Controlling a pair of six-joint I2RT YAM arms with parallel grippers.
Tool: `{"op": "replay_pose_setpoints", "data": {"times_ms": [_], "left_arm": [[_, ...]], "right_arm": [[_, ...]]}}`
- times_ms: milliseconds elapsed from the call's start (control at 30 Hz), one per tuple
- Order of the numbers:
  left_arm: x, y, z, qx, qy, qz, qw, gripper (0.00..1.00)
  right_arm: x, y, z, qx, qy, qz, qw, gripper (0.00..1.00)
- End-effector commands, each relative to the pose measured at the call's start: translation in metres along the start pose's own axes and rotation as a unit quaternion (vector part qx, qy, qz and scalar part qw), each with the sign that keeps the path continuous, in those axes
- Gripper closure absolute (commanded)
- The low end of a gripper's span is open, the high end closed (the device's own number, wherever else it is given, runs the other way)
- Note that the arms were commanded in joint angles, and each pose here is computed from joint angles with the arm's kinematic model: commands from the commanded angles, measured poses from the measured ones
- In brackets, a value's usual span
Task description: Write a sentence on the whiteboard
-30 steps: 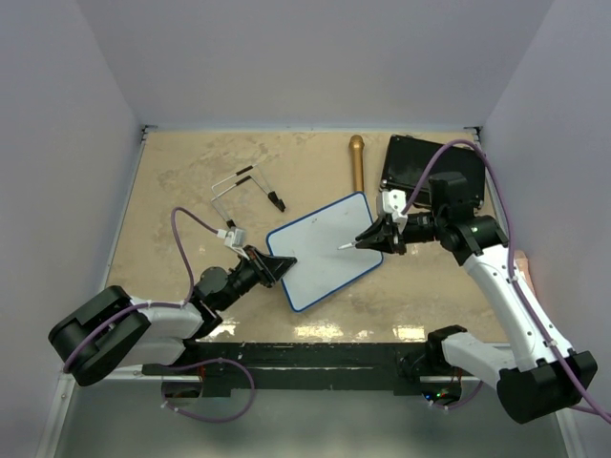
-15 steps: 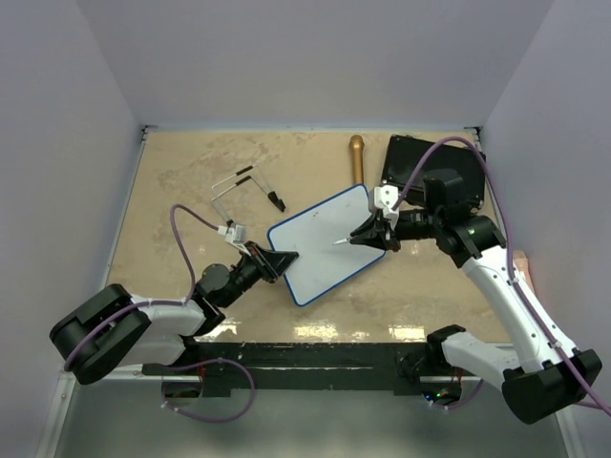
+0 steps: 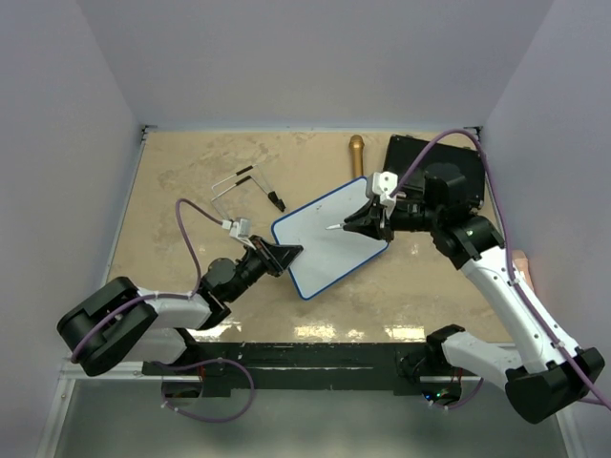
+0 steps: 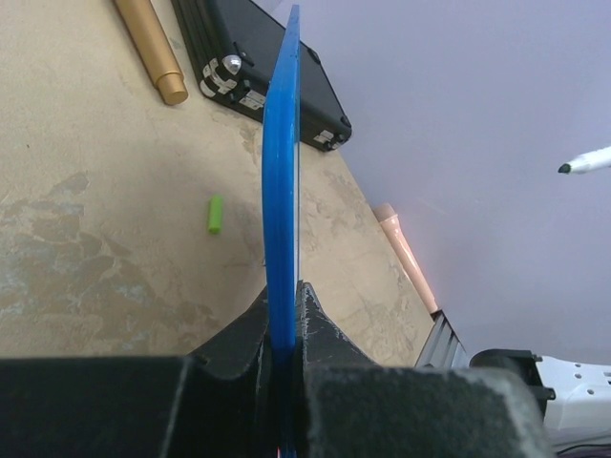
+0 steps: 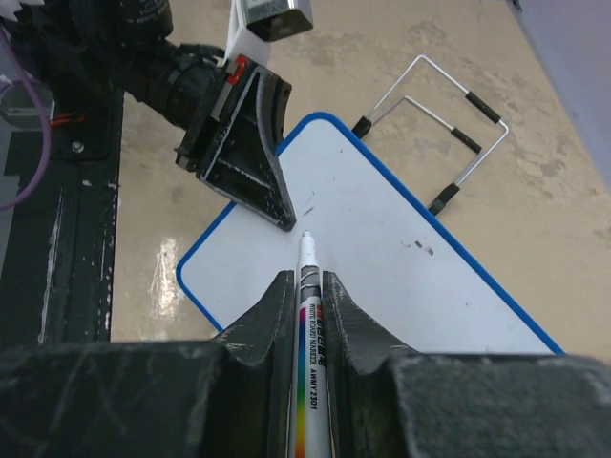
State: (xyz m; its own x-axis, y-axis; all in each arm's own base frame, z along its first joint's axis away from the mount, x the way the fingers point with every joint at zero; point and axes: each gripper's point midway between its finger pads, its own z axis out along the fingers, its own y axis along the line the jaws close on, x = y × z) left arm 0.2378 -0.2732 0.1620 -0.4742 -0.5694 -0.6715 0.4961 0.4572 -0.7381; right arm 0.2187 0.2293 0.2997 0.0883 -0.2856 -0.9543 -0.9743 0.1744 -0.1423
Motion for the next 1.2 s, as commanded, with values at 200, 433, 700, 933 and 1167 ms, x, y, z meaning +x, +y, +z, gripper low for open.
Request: {"op": "replay_pose_setpoints", "data": {"times_ms": [200, 433, 700, 933, 1167], "left_arm": [[-0.081, -0.098, 0.004, 0.175, -0.149, -0.026, 0.973, 1.0], [-0.085, -0.105, 0.001, 0.189, -0.157, -0.038, 0.969, 1.0], [-0.093, -0.109, -0.003, 0.197, -0.174, -0.047, 0.964, 1.0], [-0.097, -0.111, -0.006, 0.202, -0.183, -0.051, 0.961, 1.0], [-0.098, -0.114, -0.006, 0.206, -0.186, -0.052, 0.959, 1.0]], "right_arm": [[-0.021, -0.009, 0.041, 0.029, -0.037, 0.01, 0.999, 1.0], [-0.004, -0.017, 0.06, 0.049, -0.014, 0.025, 0.998, 1.0], [0.012, -0.021, 0.067, 0.065, 0.004, 0.031, 0.997, 1.0], [0.018, -0.019, 0.075, 0.064, 0.014, 0.033, 0.997, 1.0], [0.024, -0.022, 0.083, 0.074, 0.022, 0.04, 0.996, 1.0]]}}
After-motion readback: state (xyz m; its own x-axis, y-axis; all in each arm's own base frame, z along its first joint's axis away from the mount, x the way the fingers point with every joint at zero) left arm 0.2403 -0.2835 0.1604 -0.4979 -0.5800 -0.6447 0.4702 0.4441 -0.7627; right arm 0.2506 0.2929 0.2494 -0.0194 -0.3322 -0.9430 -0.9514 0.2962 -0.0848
